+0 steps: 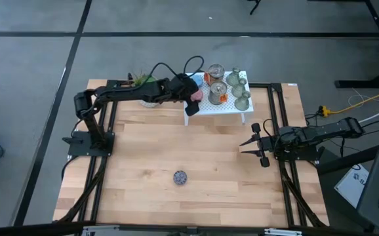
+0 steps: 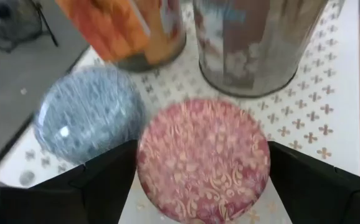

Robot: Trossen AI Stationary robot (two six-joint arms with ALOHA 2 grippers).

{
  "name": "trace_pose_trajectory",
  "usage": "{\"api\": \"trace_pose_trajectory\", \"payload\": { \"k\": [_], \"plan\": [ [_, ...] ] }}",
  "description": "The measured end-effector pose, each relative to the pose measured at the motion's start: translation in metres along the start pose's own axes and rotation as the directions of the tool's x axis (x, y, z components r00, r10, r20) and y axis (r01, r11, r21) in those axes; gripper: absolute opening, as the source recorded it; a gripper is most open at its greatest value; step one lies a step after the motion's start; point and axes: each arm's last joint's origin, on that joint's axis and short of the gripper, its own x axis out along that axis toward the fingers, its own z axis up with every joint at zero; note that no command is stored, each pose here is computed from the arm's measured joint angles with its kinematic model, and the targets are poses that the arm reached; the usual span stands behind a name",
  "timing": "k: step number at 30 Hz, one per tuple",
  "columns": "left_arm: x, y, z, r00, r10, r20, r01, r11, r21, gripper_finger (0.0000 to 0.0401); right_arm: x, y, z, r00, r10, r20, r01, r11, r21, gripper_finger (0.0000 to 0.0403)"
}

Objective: Pick & Place candle stick holders
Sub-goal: Put the pink scented candle on the shelf aligned with the blue scented candle, then put the black scented candle on the shelf aligned with the blue and pink scented candles

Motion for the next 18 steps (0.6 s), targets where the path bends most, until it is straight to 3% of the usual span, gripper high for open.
{"api": "trace_pose_trajectory", "payload": {
  "k": [18],
  "plan": [
    [-0.029, -0.004, 0.016, 0.995, 0.010, 0.100, -0.019, 0.995, 0.097, 0.0343, 0.000, 0.000, 0.000, 1.000, 0.000, 0.000, 0.000, 1.000, 0.000, 0.0135]
  ]
}}
